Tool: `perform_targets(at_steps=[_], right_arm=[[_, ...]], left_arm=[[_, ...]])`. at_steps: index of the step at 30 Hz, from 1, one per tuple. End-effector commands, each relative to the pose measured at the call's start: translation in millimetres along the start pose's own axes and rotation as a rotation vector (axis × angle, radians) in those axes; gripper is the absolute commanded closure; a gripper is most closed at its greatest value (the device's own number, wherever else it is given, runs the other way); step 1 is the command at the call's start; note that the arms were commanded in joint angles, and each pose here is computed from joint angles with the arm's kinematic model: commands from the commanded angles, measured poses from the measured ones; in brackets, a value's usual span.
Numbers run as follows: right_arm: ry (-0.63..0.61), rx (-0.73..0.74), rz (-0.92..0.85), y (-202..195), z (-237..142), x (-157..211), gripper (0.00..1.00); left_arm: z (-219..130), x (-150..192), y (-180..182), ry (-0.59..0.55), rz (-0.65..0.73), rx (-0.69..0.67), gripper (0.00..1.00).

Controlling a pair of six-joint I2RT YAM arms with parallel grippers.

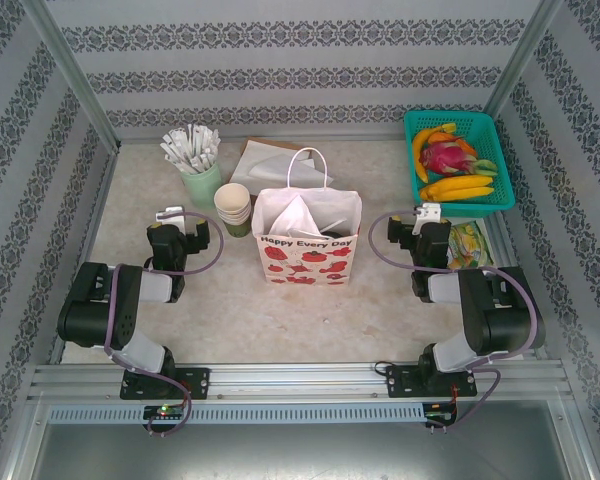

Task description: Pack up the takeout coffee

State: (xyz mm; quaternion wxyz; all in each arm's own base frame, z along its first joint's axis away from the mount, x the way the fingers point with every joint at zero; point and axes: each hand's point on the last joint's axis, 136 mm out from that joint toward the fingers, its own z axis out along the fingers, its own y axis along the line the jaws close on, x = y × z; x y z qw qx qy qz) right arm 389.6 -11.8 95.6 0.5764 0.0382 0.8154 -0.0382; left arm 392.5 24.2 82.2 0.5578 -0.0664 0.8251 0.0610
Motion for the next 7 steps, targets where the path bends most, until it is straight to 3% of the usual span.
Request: perform_targets(at_steps=[1,7], right_arm=[[-0.036,-0.003,0.030,0.3,1.7,-12.2,0.02],[-0.036,-0.004,0.029,0.6,1.1,-11.7,0.02]], left_arm=[[1.9,-2.4,1.1,0.001,0.016,-0.007,0.00],[1.0,-2.9,1.2,-0.005,0.016,-0.006,0.00]])
